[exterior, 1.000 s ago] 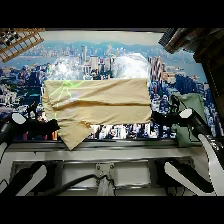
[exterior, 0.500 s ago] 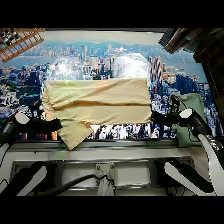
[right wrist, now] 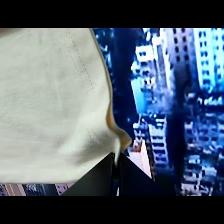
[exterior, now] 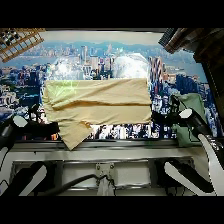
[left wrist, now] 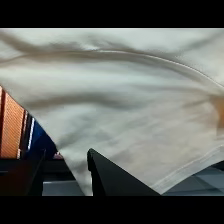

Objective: Fold the clothes and pants, and hang the long-sleeved shirts on hangers.

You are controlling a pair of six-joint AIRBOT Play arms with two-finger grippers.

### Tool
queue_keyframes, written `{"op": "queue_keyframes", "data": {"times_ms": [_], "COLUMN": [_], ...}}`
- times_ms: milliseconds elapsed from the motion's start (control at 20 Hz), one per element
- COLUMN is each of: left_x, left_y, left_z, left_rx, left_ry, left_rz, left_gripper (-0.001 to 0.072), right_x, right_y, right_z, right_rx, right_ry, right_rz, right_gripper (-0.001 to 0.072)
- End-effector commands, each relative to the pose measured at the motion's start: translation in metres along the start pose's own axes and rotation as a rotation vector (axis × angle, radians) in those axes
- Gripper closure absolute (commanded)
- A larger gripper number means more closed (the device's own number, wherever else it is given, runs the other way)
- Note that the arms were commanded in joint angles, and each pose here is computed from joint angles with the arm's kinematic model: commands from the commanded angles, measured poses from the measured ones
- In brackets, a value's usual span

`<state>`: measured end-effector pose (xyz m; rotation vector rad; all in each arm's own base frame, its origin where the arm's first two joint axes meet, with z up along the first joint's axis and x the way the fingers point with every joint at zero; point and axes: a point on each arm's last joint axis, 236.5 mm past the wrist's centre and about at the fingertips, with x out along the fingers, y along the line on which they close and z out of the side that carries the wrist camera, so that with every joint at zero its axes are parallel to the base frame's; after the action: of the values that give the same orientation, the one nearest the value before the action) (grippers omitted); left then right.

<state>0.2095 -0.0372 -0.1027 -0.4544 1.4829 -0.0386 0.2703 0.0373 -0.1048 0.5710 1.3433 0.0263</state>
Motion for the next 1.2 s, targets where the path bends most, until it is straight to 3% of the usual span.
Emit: {"op": "queue_keyframes", "data": {"times_ms": [0,400,550,650,1150], "left_x": [0.005,0.016,0.016,0.009,-0.072], "left_y": [0.001,-0.015,-0.042,-0.050,-0.034], "left_z": [0.000,0.020,0.025,0.022,-0.024], "left_rx": [-0.015,-0.080,-0.052,-0.031,0.191], "left_ry": [-0.008,-0.062,-0.068,-0.066,-0.195], "left_rz": [-0.004,-0.090,-0.209,-0.237,-0.071], "left_gripper": [0.0417,0.0424,0.0704,0.0701,0.0704], "right_x": [0.000,0.000,0.000,-0.001,-0.066], "right_y": [0.000,0.000,0.001,0.001,-0.013], "right_z": [0.000,0.000,-0.001,-0.004,-0.048], "right_rx": [-0.001,0.001,0.002,-0.001,-0.222], "right_ry": [-0.001,0.001,0.003,0.018,0.064], "right_rz": [0.000,0.002,0.004,0.005,-0.128], "right_gripper": [0.0686,0.0686,0.0686,0.0686,0.0686]}}
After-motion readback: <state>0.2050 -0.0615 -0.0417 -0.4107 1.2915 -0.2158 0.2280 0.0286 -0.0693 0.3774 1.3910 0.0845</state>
